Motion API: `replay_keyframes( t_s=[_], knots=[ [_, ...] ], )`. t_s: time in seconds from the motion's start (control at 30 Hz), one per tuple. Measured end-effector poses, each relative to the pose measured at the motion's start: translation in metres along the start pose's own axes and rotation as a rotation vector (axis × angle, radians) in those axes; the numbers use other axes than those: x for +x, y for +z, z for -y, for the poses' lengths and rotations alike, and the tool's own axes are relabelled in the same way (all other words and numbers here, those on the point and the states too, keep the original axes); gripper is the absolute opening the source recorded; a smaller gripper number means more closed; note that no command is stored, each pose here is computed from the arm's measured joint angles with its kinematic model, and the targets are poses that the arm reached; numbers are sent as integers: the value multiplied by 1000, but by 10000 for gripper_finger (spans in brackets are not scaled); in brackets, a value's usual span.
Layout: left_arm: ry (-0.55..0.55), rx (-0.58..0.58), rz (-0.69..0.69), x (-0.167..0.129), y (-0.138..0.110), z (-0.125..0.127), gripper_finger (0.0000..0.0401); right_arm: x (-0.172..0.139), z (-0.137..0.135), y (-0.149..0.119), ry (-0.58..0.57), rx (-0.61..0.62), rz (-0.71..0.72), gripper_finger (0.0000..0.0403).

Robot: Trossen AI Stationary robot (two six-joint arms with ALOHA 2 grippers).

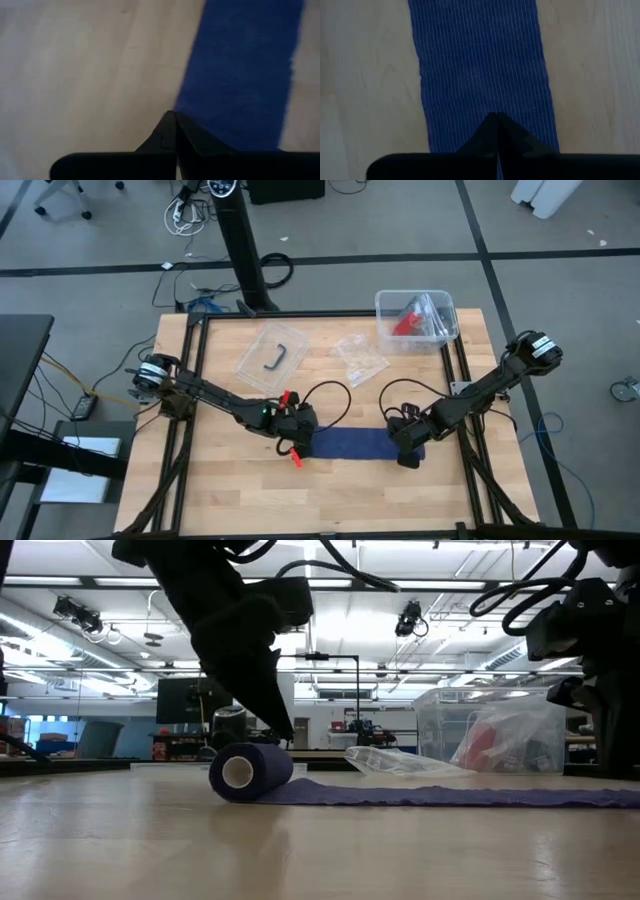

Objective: Roll bandage
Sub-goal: Roll the blue bandage

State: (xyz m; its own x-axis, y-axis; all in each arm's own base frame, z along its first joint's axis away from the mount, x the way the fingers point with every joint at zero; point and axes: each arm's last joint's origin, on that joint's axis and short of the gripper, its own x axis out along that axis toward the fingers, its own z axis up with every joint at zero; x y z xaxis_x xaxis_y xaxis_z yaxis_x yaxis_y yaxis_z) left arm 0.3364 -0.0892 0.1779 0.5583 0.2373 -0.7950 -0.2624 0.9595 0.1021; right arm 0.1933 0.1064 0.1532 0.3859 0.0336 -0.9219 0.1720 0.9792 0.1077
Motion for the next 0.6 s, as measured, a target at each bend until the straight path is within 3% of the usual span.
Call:
replay_keyframes(
  t_s=[0.13, 0.27, 0.6],
  knots=[
    [77, 7, -36, -11, 7, -2, 1, 0, 0, 0, -2, -3, 2, 0],
    [118, -14, -123, -12, -1, -6, 1, 0, 0, 0, -2, -3, 2, 0],
    [107, -32, -142, -12, -5, -5, 1, 3, 3, -5, 3, 40, -44, 0]
  ],
)
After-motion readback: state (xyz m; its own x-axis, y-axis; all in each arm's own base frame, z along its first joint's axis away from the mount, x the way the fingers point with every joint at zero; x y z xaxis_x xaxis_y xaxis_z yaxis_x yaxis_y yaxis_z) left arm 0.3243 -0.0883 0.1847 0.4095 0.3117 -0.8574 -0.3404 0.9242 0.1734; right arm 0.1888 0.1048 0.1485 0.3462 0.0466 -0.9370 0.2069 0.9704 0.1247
